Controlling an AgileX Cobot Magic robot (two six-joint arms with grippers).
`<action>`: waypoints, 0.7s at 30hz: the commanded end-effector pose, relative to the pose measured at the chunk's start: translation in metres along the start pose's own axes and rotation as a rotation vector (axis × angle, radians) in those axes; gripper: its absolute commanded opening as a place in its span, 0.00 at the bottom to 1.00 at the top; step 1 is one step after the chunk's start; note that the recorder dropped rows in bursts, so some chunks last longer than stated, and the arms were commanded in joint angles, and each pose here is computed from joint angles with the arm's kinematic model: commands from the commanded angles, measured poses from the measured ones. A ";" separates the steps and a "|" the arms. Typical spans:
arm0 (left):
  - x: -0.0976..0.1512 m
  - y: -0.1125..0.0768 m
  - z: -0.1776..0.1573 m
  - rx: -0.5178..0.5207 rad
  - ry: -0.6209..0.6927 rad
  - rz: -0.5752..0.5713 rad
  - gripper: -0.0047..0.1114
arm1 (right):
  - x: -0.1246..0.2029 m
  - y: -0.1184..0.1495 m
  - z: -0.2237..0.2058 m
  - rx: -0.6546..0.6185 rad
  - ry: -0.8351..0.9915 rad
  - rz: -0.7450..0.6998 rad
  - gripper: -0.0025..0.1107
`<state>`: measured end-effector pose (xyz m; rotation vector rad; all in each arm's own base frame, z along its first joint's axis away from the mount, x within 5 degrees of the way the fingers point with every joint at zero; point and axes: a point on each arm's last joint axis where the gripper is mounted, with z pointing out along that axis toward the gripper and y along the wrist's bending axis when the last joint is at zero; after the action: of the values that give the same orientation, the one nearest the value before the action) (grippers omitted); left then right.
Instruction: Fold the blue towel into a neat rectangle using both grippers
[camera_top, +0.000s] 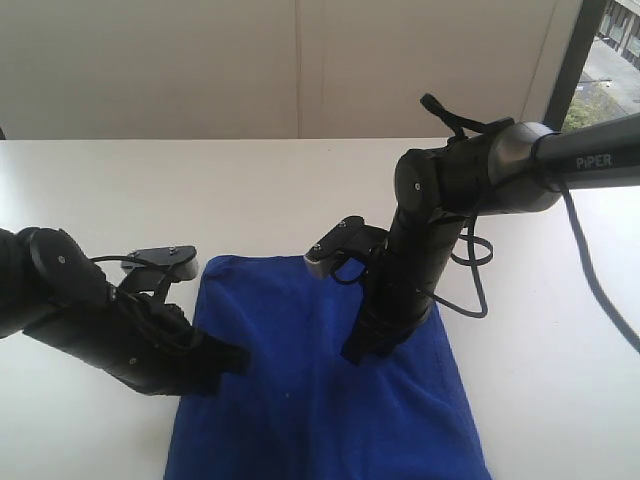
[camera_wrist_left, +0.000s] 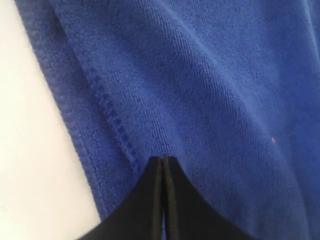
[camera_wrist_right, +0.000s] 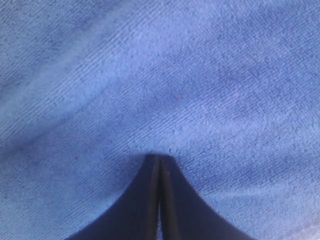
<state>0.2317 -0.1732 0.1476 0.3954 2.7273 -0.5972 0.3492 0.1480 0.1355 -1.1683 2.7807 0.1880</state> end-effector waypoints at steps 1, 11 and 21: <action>0.005 -0.004 -0.003 0.023 0.050 0.029 0.04 | 0.003 0.000 0.008 -0.014 0.022 0.003 0.02; 0.020 -0.013 -0.029 0.091 0.129 0.086 0.45 | 0.002 0.000 0.008 -0.012 0.020 0.003 0.02; 0.056 -0.001 -0.028 0.075 0.165 -0.063 0.45 | 0.001 -0.001 0.008 -0.005 0.008 0.003 0.02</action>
<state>0.1780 -0.1495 0.1509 0.4348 2.8727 -0.6735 0.3492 0.1480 0.1355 -1.1683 2.7807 0.1880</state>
